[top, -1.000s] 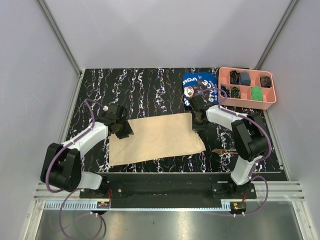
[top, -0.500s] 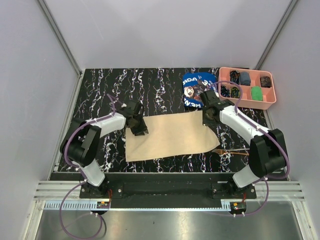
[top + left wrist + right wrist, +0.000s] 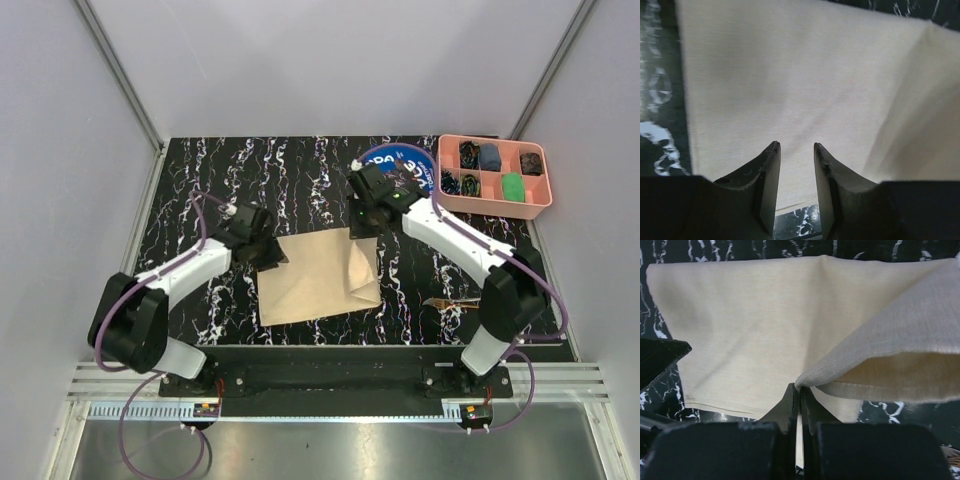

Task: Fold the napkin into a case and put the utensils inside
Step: Fold the rectangle-folded napkin at the center of the board.

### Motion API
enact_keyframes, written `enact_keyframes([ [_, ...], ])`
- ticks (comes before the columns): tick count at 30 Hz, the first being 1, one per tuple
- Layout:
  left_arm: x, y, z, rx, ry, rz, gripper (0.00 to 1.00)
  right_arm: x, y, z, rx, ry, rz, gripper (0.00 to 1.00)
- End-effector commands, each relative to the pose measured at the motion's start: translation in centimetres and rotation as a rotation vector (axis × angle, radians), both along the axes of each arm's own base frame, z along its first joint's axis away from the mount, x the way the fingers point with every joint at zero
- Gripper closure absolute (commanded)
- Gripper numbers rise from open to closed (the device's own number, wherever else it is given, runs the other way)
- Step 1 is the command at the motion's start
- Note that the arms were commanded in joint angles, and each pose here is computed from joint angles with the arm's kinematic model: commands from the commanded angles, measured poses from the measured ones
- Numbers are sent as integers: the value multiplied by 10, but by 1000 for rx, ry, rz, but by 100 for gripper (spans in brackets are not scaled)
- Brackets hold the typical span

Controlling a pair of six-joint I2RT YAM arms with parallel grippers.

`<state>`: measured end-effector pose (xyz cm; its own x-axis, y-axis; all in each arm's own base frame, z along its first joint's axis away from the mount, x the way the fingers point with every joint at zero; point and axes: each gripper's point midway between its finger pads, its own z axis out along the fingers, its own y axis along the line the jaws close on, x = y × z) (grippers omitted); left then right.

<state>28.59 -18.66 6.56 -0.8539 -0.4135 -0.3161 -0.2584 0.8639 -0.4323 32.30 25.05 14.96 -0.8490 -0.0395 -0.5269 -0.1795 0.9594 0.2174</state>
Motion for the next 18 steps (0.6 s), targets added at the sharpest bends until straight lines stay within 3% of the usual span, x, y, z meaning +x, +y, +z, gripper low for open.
enact_keyframes([
  [1, -17, 48, -31, 112, 63, 111, 65, -15, 58, 3, 115, 61, 72, 100],
  [10, -29, 56, -60, 137, 99, 126, 68, -32, 142, -12, 236, 164, 220, 100],
  [18, -36, 53, -66, 102, 87, 134, 70, -43, 178, -24, 306, 232, 290, 100],
])
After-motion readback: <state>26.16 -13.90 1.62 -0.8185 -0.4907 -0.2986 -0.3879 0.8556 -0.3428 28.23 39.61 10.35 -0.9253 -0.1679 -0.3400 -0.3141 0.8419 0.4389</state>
